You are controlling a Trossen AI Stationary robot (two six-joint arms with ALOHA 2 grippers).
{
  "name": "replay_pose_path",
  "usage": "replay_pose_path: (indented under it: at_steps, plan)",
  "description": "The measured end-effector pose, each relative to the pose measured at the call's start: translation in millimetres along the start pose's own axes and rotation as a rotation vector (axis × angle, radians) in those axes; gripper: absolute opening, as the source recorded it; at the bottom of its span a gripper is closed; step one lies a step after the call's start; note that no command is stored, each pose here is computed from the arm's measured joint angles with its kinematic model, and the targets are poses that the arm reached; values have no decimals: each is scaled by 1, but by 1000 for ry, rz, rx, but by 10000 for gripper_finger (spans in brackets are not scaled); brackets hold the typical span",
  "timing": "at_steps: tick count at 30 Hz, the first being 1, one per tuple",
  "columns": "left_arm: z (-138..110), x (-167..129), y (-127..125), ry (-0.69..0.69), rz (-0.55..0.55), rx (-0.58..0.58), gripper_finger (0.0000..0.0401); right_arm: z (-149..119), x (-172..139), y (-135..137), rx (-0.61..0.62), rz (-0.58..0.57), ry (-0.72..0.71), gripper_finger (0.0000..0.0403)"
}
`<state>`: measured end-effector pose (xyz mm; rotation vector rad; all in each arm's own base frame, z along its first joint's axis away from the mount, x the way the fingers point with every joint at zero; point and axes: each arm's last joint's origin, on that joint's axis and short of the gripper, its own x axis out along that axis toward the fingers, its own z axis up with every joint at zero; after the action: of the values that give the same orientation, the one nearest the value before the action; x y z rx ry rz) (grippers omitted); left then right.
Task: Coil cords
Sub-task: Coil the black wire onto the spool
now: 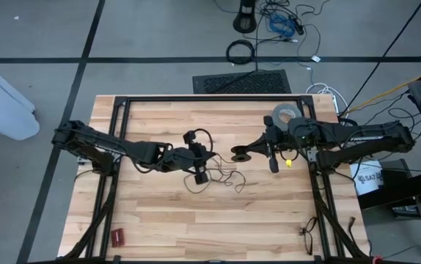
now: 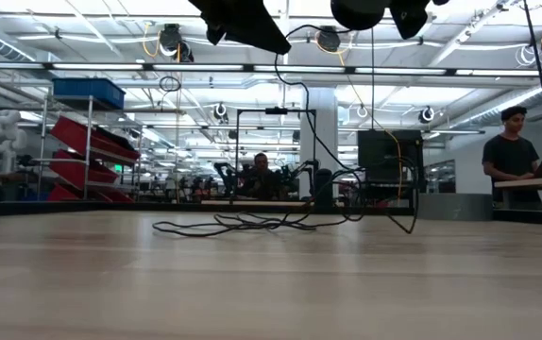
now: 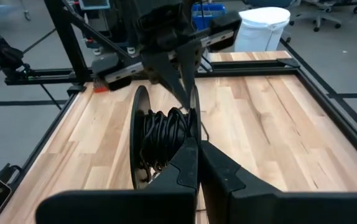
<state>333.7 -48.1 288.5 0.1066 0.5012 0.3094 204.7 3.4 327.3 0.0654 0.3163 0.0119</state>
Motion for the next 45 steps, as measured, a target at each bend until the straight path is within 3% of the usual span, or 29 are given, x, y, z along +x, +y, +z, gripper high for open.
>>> replay_pose_path:
  at_steps: [18, 29, 40, 45]
  plan:
    - [4, -15, -1, -13, -27, -51, 2, -12, 29, -1, 8, -14, 97, 0]
    - [-4, -19, -8, 56, -44, -80, 2, -20, 52, -1, -4, -13, 130, 0]
    - [4, -35, 5, 21, 27, -146, 2, -22, 51, 13, -104, 47, 144, 0]
    - [12, -37, 8, -1, 25, -190, 2, -23, 51, 12, -94, -34, 151, 0]
